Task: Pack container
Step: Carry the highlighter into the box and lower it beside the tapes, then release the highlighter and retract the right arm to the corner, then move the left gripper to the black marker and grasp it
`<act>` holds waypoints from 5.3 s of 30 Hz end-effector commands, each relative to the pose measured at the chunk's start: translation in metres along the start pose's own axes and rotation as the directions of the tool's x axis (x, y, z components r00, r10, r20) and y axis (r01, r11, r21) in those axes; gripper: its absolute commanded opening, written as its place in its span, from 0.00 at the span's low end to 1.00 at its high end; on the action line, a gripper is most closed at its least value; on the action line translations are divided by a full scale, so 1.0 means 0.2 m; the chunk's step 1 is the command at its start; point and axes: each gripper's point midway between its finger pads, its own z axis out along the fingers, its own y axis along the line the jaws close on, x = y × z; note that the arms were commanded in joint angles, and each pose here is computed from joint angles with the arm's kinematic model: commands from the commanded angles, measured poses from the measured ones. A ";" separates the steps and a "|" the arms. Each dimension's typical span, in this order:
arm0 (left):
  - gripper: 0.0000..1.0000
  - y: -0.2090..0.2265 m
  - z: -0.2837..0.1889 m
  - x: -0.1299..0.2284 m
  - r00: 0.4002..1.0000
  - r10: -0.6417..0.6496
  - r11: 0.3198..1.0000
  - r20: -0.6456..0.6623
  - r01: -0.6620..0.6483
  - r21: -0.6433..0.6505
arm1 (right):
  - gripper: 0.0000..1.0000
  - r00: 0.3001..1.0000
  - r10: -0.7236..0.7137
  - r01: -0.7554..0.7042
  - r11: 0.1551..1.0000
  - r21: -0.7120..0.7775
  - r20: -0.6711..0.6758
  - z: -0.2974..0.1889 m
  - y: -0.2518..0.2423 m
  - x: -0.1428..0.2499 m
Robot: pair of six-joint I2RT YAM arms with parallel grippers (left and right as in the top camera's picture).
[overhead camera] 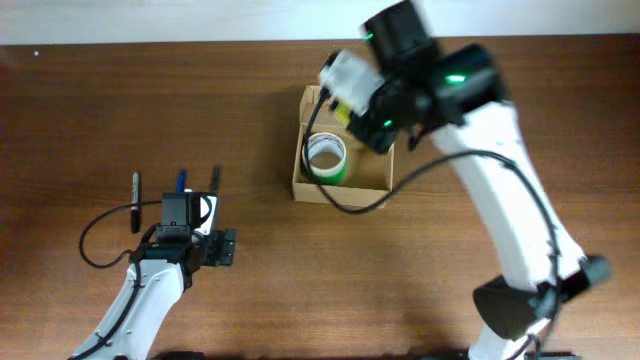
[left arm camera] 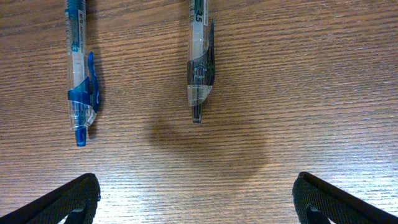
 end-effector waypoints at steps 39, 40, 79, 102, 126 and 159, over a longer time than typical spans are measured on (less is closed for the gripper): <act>0.99 0.00 0.00 -0.02 1.000 -0.011 1.000 0.006 0.011 0.008 | 0.04 0.946 -0.247 0.181 0.940 -0.290 -0.210 0.85 0.15 0.24; 0.99 0.00 0.00 -0.02 1.000 -0.011 1.000 0.006 0.011 0.008 | 0.04 0.945 -0.247 0.180 0.939 -0.292 -0.212 0.85 0.15 0.24; 0.99 0.00 0.00 -0.02 1.000 -0.011 1.000 0.006 0.011 0.008 | 0.28 0.966 -0.213 0.167 0.946 -0.279 -0.145 0.73 0.18 0.19; 0.99 0.06 -0.02 -0.21 0.986 -0.026 0.998 0.164 0.033 -0.044 | 0.76 0.554 0.638 -0.828 0.492 0.271 0.534 -0.95 -0.74 0.58; 0.99 -0.10 -0.27 -0.39 0.986 -0.137 0.973 0.099 0.115 0.200 | 0.99 0.136 0.949 -0.968 0.066 0.243 0.286 -0.39 -0.96 1.51; 0.95 0.63 0.03 -0.33 0.932 -0.148 0.975 -0.331 0.193 0.107 | 0.99 0.136 0.949 -0.968 0.066 0.243 0.284 -0.38 -0.97 1.51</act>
